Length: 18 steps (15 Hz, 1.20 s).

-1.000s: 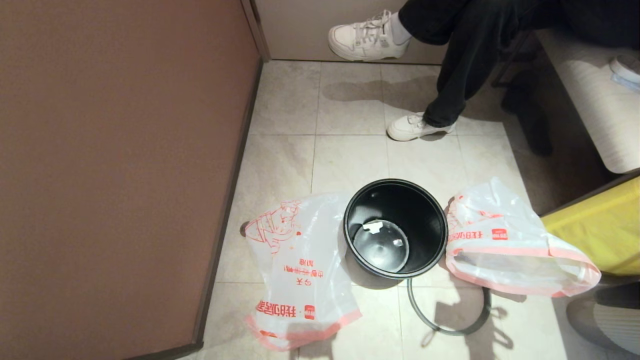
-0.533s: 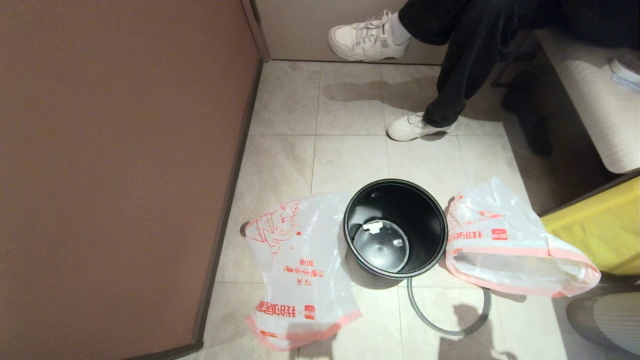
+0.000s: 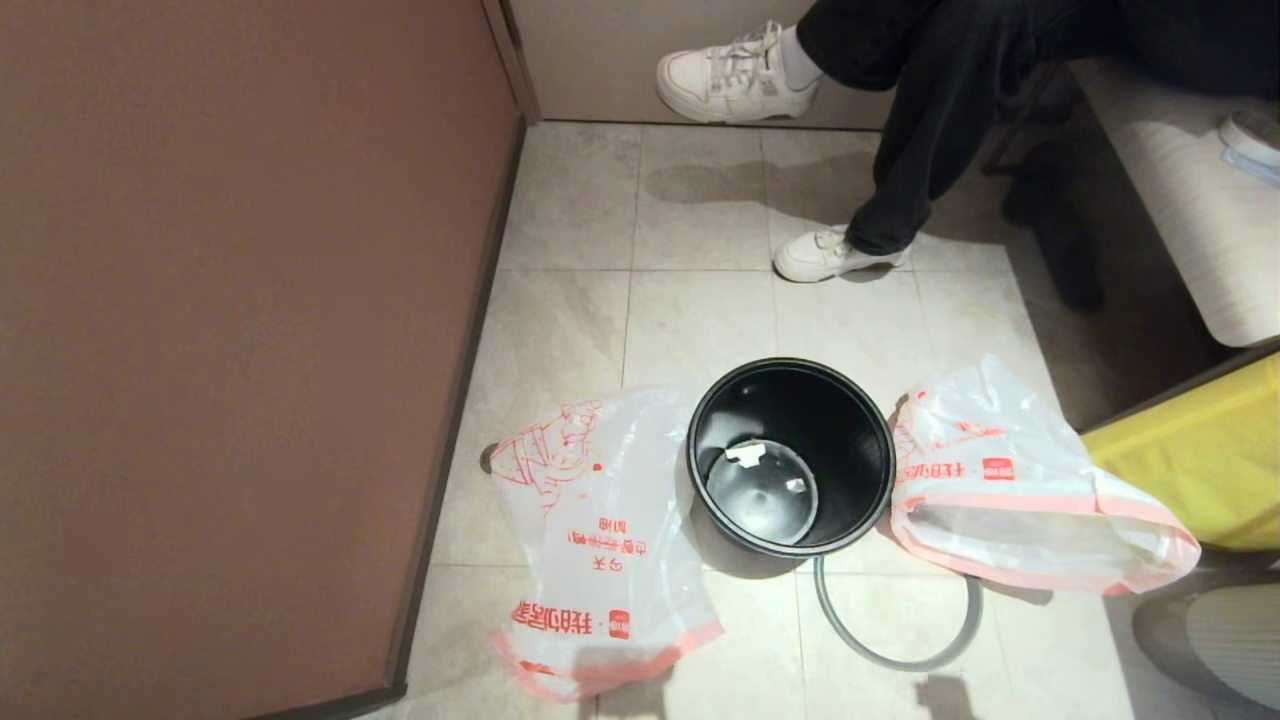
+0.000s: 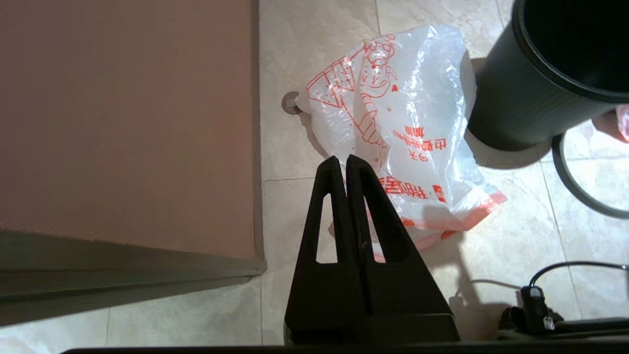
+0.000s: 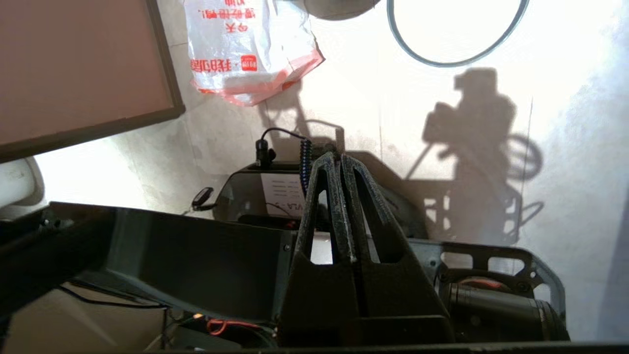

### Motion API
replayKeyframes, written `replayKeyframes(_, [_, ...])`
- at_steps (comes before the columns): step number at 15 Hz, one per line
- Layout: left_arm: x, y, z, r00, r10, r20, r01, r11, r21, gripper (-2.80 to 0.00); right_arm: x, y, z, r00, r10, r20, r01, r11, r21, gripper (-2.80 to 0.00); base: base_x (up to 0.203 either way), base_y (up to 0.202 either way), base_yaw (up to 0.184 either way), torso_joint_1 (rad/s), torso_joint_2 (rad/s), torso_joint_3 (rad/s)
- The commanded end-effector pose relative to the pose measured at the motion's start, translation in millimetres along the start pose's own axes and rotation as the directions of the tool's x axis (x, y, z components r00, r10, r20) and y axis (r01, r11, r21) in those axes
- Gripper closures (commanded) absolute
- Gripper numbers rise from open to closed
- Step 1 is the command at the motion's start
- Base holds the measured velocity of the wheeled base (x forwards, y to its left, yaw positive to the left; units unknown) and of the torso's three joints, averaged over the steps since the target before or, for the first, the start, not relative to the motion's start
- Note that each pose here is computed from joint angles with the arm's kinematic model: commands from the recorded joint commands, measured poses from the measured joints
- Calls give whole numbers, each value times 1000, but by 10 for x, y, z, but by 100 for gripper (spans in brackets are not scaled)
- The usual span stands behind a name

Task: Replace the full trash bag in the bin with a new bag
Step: Pick up a new trash bag

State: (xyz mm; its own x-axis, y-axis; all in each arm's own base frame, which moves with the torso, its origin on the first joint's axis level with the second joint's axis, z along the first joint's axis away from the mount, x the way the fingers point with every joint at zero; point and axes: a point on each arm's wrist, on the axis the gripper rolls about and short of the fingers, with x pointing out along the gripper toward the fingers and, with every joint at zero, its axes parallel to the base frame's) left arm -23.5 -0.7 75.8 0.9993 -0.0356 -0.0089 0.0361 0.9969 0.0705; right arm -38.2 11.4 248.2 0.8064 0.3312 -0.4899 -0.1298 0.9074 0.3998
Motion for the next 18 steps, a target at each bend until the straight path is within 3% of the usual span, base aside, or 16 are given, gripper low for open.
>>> replayKeyframes(1, [4,-2,7,1000,-12,-4,12,1000,23,0,-56,-4,-118,1000,9,26,-9,1000,-17,0,0,0,0,0,0,0])
replayKeyframes(5, [83,-4,40,995,-49,-89,59,991,120,0,-38,-48,-266,1000,8,21,-7,999,-45,0,0,0,0,0,0,0])
replayKeyframes(7, [125,-1,109,991,-67,-112,81,989,120,0,-22,-63,-298,1000,6,15,-5,999,-42,0,0,0,0,0,0,0])
replayKeyframes(10, [281,17,586,979,-160,-124,169,983,66,0,-8,-76,-328,1000,5,11,-5,999,-49,0,0,0,0,0,0,0])
replayKeyframes(13, [584,26,880,945,-260,-200,268,963,13,0,-9,-116,-479,999,-2,51,7,995,-103,0,0,0,0,0,0,0])
replayKeyframes(16, [930,0,1003,901,-356,-249,362,932,-23,0,198,-270,-647,986,-80,146,107,975,-194,0,0,0,0,0,0,0])
replayKeyframes(18, [1177,-79,1047,864,-425,-271,434,900,-28,0,395,-383,-671,963,-148,225,196,957,-212,0,0,0,0,0,0,0])
